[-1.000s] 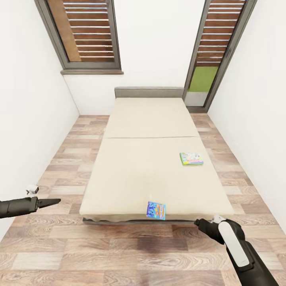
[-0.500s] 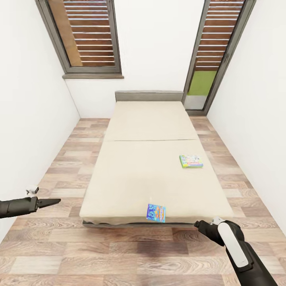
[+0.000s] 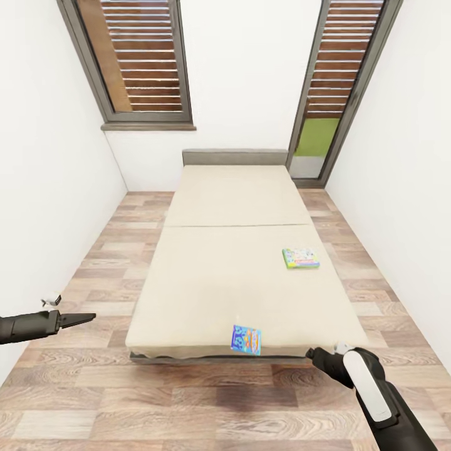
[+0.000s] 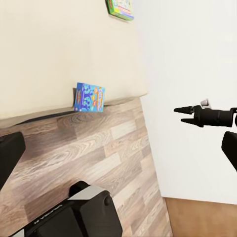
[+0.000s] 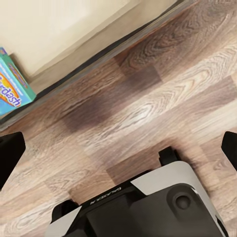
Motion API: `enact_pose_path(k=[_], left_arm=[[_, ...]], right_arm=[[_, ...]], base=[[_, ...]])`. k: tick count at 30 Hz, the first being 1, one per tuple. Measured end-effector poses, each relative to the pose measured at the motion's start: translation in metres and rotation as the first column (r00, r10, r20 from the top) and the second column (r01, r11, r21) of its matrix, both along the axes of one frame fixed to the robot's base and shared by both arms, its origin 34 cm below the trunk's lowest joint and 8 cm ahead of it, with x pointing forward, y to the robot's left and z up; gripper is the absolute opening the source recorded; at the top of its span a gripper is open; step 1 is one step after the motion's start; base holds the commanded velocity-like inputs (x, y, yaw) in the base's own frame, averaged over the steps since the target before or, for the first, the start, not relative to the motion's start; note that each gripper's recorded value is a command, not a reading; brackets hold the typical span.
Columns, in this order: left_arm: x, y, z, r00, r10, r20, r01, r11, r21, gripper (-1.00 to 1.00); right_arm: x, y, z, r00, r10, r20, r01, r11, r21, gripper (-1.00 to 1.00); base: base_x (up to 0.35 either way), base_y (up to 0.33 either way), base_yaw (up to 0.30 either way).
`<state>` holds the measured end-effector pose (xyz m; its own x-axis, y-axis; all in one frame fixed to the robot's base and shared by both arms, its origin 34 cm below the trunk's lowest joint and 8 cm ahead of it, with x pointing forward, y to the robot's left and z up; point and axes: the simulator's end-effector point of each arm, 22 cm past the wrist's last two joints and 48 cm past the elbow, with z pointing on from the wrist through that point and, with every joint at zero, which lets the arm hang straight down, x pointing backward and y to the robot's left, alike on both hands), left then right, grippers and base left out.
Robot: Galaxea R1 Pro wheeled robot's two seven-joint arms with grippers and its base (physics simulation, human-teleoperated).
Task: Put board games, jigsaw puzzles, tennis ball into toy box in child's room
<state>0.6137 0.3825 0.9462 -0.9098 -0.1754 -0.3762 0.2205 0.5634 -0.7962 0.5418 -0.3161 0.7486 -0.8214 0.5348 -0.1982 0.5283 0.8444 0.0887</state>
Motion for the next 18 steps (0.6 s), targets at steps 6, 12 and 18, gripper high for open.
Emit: enact_pose_path(k=[6, 12, 18], left_arm=[[0.001, 0.000, 0.005, 1.000, 0.000, 0.010, 0.000, 1.000, 0.000, 1.00], [0.001, 0.000, 0.010, 1.000, 0.000, 0.020, 0.000, 1.000, 0.000, 1.00], [0.001, 0.000, 0.013, 1.000, 0.000, 0.026, 0.000, 1.000, 0.000, 1.00]], right_arm=[[0.003, 0.001, 0.004, 1.000, 0.000, 0.010, 0.000, 1.000, 0.001, 1.00], [0.005, 0.001, 0.008, 1.000, 0.000, 0.019, 0.000, 1.000, 0.001, 1.00], [0.006, -0.001, 0.011, 1.000, -0.003, 0.024, 0.003, 1.000, 0.001, 1.00]], base=[[0.000, 0.000, 0.000], [0.000, 0.000, 0.000], [0.000, 0.000, 0.000]])
